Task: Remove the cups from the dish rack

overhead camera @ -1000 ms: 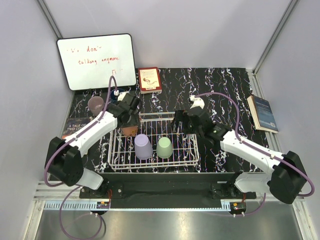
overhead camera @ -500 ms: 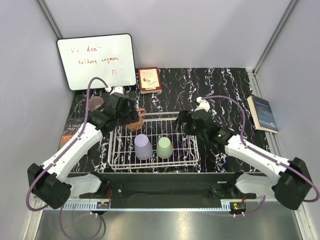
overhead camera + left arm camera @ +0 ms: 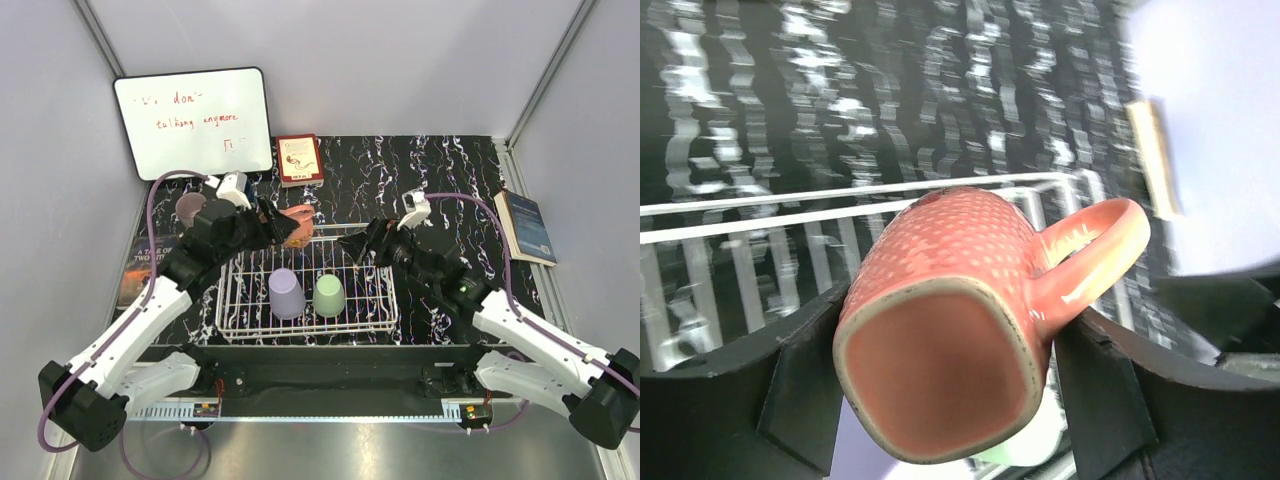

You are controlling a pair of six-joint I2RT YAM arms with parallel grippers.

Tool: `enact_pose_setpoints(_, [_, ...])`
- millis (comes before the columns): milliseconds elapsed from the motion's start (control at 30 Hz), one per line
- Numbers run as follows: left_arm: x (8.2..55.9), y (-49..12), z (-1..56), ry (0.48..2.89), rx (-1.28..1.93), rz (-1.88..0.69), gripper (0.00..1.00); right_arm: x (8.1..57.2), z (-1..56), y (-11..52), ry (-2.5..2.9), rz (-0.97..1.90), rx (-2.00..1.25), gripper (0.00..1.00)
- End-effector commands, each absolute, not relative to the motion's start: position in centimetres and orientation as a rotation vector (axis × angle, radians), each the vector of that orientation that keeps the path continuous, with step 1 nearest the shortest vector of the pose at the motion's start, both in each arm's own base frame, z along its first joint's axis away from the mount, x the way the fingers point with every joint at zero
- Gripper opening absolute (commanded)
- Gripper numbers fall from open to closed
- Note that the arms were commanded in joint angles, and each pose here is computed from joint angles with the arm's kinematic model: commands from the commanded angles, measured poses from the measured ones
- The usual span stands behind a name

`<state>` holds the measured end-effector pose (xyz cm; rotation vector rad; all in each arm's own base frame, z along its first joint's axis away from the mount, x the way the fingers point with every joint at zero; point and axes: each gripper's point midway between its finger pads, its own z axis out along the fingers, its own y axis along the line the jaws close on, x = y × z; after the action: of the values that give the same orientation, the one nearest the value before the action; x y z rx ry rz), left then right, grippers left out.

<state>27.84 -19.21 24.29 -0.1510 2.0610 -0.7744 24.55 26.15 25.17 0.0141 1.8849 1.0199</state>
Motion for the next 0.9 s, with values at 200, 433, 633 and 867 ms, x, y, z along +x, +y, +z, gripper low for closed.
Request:
enact_pose_setpoints(200, [26.1, -24.6, 34.4, 1.676, 0.026, -1.284, 0.0, 20.9, 31.6, 31.3, 1.664, 1.441, -0.255, 0.57])
enact_pose_setpoints(433, [25.7, -26.0, 34.7, 1.647, 0.042, -1.428, 0.0, 20.4, 32.1, 31.0, 1.632, 1.449, -0.276, 0.59])
enact_pose_setpoints(633, [25.6, -26.6, 34.3, 1.657, 0.043, -1.476, 0.0, 20.6, 32.1, 30.4, 1.63, 1.399, -0.273, 0.68])
enact_pose_setpoints(867, [26.7, -25.2, 34.2, 1.709, 0.006, -1.316, 0.0, 22.0, 30.1, 28.1, 1.735, 1.175, -0.232, 0.72])
